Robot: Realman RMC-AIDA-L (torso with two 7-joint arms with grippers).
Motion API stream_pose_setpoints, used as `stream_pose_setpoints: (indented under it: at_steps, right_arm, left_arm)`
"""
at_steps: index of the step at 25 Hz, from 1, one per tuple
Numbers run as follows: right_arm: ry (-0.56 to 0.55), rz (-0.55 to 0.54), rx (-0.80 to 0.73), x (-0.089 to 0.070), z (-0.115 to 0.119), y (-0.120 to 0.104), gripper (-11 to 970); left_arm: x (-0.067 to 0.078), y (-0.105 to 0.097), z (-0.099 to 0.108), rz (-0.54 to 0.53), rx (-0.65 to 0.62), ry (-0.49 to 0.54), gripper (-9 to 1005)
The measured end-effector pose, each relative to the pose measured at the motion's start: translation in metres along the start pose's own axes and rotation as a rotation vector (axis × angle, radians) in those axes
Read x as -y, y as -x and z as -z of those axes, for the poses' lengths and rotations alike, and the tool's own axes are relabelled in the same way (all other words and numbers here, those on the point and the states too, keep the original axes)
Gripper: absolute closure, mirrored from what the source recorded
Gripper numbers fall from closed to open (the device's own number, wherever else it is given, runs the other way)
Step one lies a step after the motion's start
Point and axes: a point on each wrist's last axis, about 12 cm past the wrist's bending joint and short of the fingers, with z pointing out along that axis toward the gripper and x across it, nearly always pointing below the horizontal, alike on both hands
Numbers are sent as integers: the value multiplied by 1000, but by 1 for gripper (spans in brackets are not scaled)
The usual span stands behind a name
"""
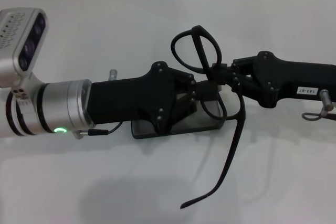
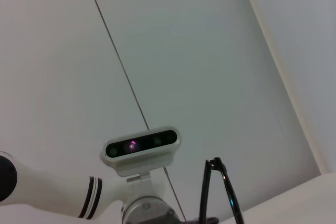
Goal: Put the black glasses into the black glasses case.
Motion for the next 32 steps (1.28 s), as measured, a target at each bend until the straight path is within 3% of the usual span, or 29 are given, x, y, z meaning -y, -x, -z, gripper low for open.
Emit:
stream_pose_setpoints:
  at_steps: [20, 27, 32]
  right_arm:
    - [-3, -1, -2, 0, 1, -2, 895]
    - [-59, 21, -9, 5, 5, -1, 895]
    - [-128, 51, -33, 13, 12, -2, 895]
  left_arm:
    - [-2, 1, -2, 15, 9, 8, 993]
    - [-1, 7, 1, 17, 12, -29, 992]
    - [-2, 20, 14, 50, -32, -68, 992]
